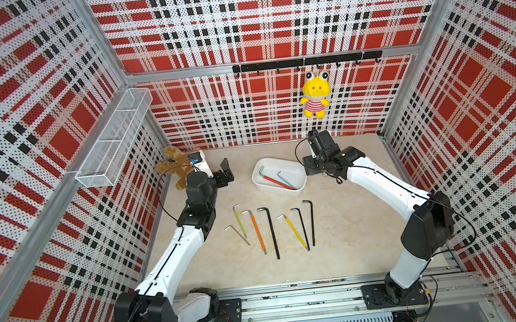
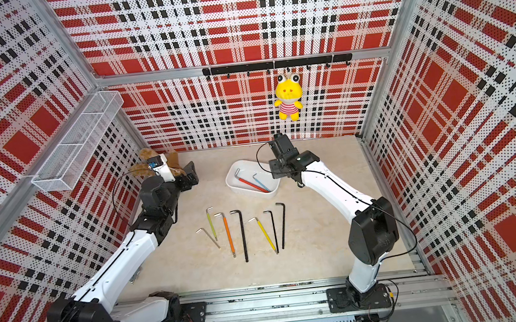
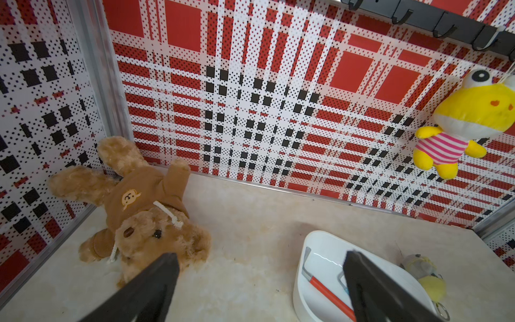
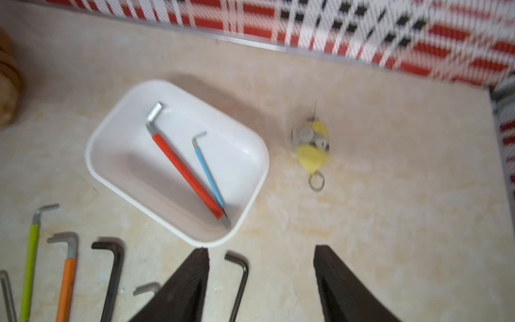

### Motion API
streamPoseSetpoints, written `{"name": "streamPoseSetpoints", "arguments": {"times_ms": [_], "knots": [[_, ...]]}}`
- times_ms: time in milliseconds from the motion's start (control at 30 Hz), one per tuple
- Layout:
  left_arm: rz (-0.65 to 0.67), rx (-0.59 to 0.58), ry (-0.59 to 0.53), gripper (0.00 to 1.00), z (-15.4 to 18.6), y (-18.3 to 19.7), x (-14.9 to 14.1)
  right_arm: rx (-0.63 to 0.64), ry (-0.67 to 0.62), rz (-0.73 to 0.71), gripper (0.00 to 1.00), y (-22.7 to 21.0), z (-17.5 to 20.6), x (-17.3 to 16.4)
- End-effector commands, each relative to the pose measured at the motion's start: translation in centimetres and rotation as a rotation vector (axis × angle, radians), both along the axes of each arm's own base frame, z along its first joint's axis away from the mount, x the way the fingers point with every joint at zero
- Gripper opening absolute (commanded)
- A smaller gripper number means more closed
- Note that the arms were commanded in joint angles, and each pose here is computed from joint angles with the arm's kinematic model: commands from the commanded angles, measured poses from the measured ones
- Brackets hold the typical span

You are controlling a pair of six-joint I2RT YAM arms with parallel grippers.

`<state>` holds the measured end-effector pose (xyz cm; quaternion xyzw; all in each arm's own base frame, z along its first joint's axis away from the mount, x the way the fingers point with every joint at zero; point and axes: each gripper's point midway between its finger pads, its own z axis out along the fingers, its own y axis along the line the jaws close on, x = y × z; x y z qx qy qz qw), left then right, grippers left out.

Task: Put the hex key on the desktop into the storage box
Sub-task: Pick up the Allen key from the center of the board.

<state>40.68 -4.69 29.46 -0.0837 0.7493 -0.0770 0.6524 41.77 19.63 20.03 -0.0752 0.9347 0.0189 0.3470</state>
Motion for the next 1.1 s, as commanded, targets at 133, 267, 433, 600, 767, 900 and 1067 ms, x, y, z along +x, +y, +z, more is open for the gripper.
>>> {"name": "streamPoseSetpoints", "arguments": {"times_ms": [133, 267, 433, 600, 767, 900, 1067], "knots": [[-0.024, -0.015, -0.015, 0.99, 0.2, -0.4, 0.2, 0.034, 0.335, -0.126, 0.67, -1.0, -10.7, -6.4], [-0.018, -0.014, -0.01, 0.99, 0.1, -0.3, 0.2, -0.001, 0.383, -0.124, 0.67, -1.0, -12.9, -6.9], [-0.012, -0.013, -0.006, 0.99, 0.0, -0.2, 0.2, 0.039, 0.442, -0.113, 0.64, 0.8, -14.7, -7.7], [-0.008, -0.011, -0.006, 0.99, 0.1, -0.1, 0.1, 0.035, 0.476, -0.093, 0.63, 2.1, -16.2, -8.3], [-0.004, -0.01, -0.011, 0.99, 0.3, 0.0, 0.0, 0.038, 0.497, -0.088, 0.59, 2.4, -17.2, -8.9], [-0.007, -0.011, -0.01, 0.99, 0.2, -0.1, 0.1, 0.036, 0.513, -0.084, 0.56, 2.6, -17.8, -9.6], [-0.007, -0.014, -0.016, 0.99, 0.5, 0.0, 0.1, 0.024, 0.525, -0.081, 0.53, 2.8, -18.2, -10.1]]}}
